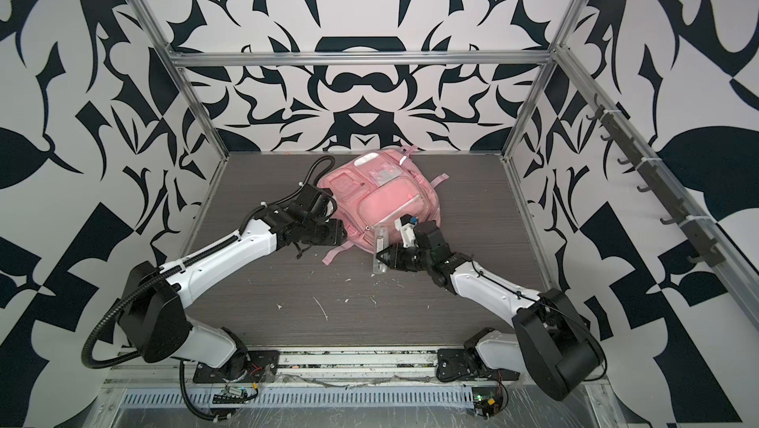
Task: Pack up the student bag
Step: 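Lift the pencil case upright with the right gripper while left moves to the backpack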
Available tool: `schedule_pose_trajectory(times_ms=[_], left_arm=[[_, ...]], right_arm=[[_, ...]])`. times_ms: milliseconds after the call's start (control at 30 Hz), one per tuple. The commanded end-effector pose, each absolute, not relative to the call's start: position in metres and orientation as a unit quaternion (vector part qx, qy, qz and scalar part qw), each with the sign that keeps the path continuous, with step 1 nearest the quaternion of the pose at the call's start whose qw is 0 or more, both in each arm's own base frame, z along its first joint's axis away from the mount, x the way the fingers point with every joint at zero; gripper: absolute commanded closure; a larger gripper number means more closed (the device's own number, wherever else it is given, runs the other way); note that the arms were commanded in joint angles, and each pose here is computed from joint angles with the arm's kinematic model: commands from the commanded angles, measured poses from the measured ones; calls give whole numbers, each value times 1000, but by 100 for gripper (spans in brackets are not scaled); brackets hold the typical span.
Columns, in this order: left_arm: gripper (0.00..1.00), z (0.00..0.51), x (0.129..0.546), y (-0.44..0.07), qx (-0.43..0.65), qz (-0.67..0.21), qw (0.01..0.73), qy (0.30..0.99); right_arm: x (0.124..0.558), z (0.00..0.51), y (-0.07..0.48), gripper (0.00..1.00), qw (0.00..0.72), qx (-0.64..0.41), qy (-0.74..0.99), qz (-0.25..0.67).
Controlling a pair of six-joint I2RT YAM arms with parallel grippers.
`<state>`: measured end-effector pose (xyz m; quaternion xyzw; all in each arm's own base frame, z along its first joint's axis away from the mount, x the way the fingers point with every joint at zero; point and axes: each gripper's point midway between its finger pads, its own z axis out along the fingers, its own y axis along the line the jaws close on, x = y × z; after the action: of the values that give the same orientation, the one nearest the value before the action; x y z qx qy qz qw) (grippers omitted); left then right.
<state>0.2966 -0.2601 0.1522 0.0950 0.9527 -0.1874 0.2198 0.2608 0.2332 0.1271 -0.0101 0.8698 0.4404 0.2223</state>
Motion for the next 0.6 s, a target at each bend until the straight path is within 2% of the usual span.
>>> schedule_pose_trajectory(times_ms=[0,267,567], left_arm=[[48,154,305,-264,129,-158,227,952],[50,161,317,-326,233,-118,254,931],[53,138,327,-378,343,-26,260,902]], right_arm=[[274,161,215,96,260,-9,859,440],[307,190,153,98,317,82,845,423],[316,184,108,99,315,165,827,435]])
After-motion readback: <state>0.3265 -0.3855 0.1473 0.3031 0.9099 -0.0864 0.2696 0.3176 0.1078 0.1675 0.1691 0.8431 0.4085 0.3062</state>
